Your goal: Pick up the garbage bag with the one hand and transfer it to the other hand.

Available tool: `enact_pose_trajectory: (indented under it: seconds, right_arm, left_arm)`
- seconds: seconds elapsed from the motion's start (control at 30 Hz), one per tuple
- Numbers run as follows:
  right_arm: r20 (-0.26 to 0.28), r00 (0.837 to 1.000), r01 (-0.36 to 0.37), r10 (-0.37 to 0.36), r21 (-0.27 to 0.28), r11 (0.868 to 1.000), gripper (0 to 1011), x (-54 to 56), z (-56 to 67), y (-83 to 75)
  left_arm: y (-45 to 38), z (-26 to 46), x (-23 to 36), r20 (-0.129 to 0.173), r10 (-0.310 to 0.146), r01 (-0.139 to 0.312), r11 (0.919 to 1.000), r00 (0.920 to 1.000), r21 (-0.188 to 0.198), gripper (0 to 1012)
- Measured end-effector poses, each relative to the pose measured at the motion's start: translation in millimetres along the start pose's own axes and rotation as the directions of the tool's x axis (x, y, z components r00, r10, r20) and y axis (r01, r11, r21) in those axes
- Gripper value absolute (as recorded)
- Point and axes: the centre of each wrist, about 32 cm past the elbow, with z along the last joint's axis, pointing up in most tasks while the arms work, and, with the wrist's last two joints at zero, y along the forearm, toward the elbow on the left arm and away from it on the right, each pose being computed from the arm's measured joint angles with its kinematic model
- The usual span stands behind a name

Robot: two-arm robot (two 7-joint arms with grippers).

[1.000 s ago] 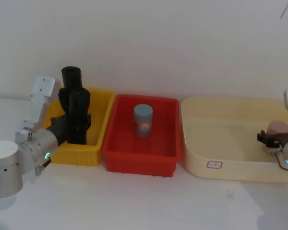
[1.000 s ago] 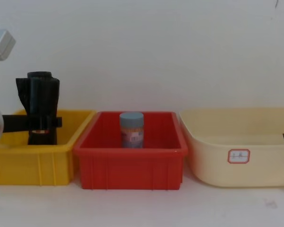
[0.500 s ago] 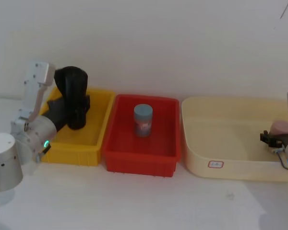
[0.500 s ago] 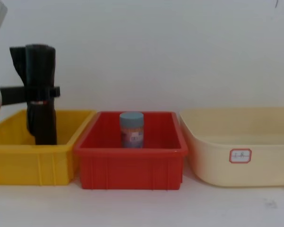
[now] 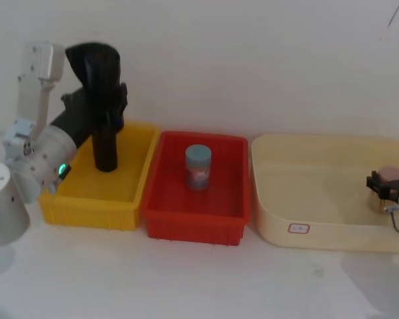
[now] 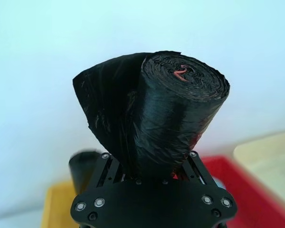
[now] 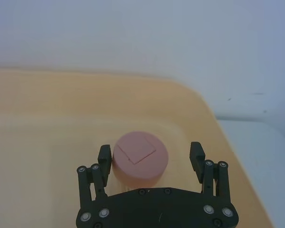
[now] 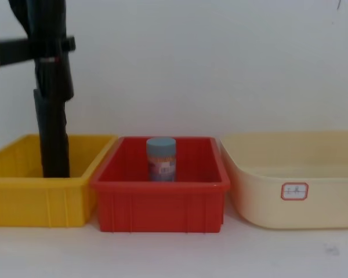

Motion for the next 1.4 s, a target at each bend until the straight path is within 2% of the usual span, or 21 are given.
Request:
enact_pose_trajectory:
  seconds: [0.03,0.07,0.13,0.17,0.23,0.4,0.5,0.67,0.7,0.8,0.87,0.9,0.93,1.03,1.1,1.13,1.2,1.23,1.33,1.37,1.4]
  right_arm:
    - [-0.002,1.0,0.0,0.0,0.007,1.0,999,0.3,-0.5,-1.7]
    - [-0.004,1.0,0.0,0.0,0.018,1.0,1000,0.8,-0.7,-3.5]
    - [-0.017,1.0,-0.001,0.002,0.059,0.998,1000,3.5,-2.7,-11.5]
    - [-0.017,1.0,-0.001,0.002,0.059,0.998,1000,3.5,-2.7,-11.5]
    - [-0.027,1.0,-0.006,0.009,0.093,0.996,999,6.3,-4.5,-18.0]
    - [-0.054,0.998,-0.022,0.031,0.17,0.985,1000,13.4,-7.8,-32.1]
    - [-0.066,0.997,-0.029,0.044,0.207,0.978,999,17.1,-9.5,-39.0]
    - [-0.092,0.993,-0.05,0.08,0.29,0.956,1000,26.3,-12.9,-54.4]
    - [-0.094,0.992,-0.051,0.082,0.298,0.953,1000,27.4,-13.5,-56.6]
    - [-0.108,0.988,-0.064,0.108,0.353,0.933,1000,33.7,-15.3,-67.2]
    - [-0.11,0.987,-0.068,0.116,0.369,0.927,999,35.0,-15.8,-70.1]
    - [-0.111,0.987,-0.069,0.119,0.375,0.925,1000,35.6,-16.1,-71.2]
    - [-0.11,0.986,-0.072,0.122,0.382,0.921,1000,35.9,-16.3,-72.2]
    - [-0.104,0.986,-0.082,0.134,0.399,0.913,1000,35.7,-14.0,-75.8]
    - [-0.099,0.985,-0.089,0.14,0.402,0.911,1000,35.2,-12.3,-76.7]
    - [-0.091,0.985,-0.1,0.148,0.403,0.91,1000,34.3,-10.3,-77.5]
    - [-0.083,0.984,-0.112,0.159,0.404,0.908,1000,33.1,-7.8,-78.1]
    - [-0.073,0.983,-0.125,0.169,0.406,0.905,1000,32.1,-5.3,-78.4]
    - [-0.059,0.981,-0.146,0.186,0.409,0.901,1000,30.6,-1.1,-78.8]
    - [-0.047,0.979,-0.164,0.2,0.409,0.898,1000,29.4,1.9,-79.0]
    - [-0.04,0.977,-0.174,0.208,0.411,0.895,1000,28.8,3.9,-79.1]
  left_arm:
    - [-0.1,4.9,-0.9,0.001,-0.011,0.011,0.9997,0.9999,-0.021,410]
    - [-0.1,4.9,-0.9,0.001,-0.011,0.011,0.9997,0.9999,-0.021,410]
    - [-0.8,12.7,-2.3,-0.002,-0.039,0.039,0.9977,0.9992,-0.056,410]
    - [-0.8,12.7,-2.3,-0.002,-0.039,0.039,0.9977,0.9992,-0.056,410]
    - [-2.0,18.9,-3.1,-0.011,-0.07,0.069,0.9942,0.9975,-0.082,410]
    - [-4.2,22.0,-3.5,-0.033,-0.119,0.115,0.9884,0.9923,-0.098,410]
    - [-6.2,19.6,-2.8,-0.054,-0.152,0.147,0.9847,0.9869,-0.094,410]
    - [-9.8,12.7,-1.0,-0.09,-0.2,0.193,0.9784,0.9758,-0.074,410]
    - [-11.4,9.4,-0.3,-0.102,-0.217,0.212,0.9753,0.9707,-0.064,410]
    - [-14.4,3.5,0.9,-0.127,-0.251,0.247,0.9679,0.9595,-0.045,410]
    - [-16.1,0.0,1.5,-0.138,-0.266,0.264,0.9639,0.9539,-0.033,410]
    - [-17.8,-3.0,2.0,-0.15,-0.285,0.285,0.9582,0.9467,-0.023,410]
    - [-17.8,-3.0,2.0,-0.15,-0.285,0.285,0.9582,0.9467,-0.023,410]
    - [-21.2,-8.3,2.1,-0.169,-0.33,0.334,0.9424,0.9287,-0.004,410]
    - [-22.8,-9.7,1.9,-0.173,-0.348,0.354,0.9353,0.9214,0.002,410]
    - [-23.8,-10.6,1.7,-0.176,-0.365,0.372,0.9281,0.9141,0.006,410]
    - [-25.2,-11.1,1.4,-0.178,-0.385,0.393,0.9195,0.9057,0.011,410]
    - [-26.8,-11.3,0.7,-0.178,-0.408,0.417,0.9089,0.8957,0.016,410]
    - [-28.8,-11.1,-0.3,-0.177,-0.437,0.447,0.8943,0.8821,0.021,410]
    - [-30.2,-10.4,-0.9,-0.175,-0.459,0.47,0.8825,0.8712,0.025,410]
    - [-30.9,-10.1,-1.1,-0.174,-0.469,0.48,0.8769,0.866,0.026,410]
